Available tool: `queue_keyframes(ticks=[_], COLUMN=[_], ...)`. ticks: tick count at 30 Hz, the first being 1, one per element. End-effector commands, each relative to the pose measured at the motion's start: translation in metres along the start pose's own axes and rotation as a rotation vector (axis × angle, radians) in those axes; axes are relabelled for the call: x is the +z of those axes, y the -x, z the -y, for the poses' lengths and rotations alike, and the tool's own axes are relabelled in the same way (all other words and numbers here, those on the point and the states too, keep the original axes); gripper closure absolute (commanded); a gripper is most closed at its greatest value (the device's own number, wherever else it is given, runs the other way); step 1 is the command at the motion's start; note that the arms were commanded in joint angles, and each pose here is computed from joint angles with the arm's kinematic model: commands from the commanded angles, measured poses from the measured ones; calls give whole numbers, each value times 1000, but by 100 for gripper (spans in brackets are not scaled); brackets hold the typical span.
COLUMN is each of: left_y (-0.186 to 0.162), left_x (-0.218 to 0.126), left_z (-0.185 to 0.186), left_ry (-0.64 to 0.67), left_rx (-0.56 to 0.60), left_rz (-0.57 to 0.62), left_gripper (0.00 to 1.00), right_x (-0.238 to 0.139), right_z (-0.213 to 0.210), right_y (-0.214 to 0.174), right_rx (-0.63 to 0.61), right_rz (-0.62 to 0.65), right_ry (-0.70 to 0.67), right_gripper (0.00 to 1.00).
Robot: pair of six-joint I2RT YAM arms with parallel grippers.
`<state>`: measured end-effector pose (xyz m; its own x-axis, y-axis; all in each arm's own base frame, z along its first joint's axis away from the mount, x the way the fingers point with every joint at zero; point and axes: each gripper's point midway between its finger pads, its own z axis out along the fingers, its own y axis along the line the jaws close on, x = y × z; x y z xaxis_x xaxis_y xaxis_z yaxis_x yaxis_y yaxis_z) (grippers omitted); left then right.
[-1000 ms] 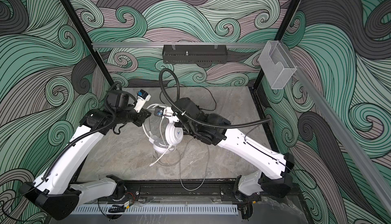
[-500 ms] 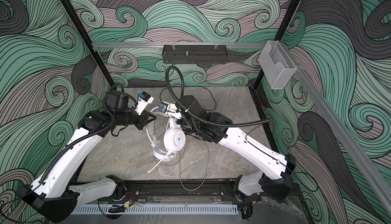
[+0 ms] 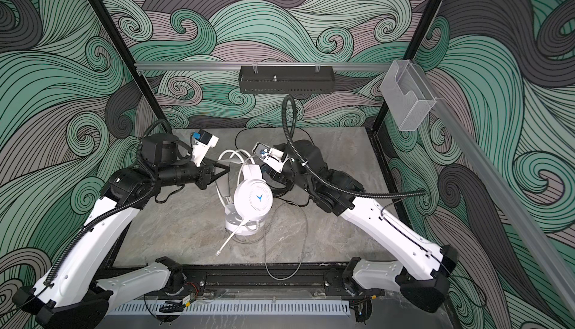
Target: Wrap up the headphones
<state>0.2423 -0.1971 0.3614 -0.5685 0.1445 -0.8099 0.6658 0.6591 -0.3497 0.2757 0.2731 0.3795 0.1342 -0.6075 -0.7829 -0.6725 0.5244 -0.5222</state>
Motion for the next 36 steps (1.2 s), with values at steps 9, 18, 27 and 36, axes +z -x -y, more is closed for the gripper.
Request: queue_keyframes(ticks=[9,18,27,36], left_y=[84,99,109,115], left_x=[-54,-68,-69,-67], left_z=[27,8,9,11], left_ry=[1,132,122,107], left_rx=[-154,-279,-323,-346], left_rz=[282,339,361,364], left_gripper=[100,100,100,100], right_x=[-6,27,51,87], right_z=[3,2,-13,-10], right_y=[22,21,26,44], right_rx=[410,551,676,775], right_rz=[296,368,427,480], right_ry=[182,281,405,493], right_gripper=[33,26,22,23])
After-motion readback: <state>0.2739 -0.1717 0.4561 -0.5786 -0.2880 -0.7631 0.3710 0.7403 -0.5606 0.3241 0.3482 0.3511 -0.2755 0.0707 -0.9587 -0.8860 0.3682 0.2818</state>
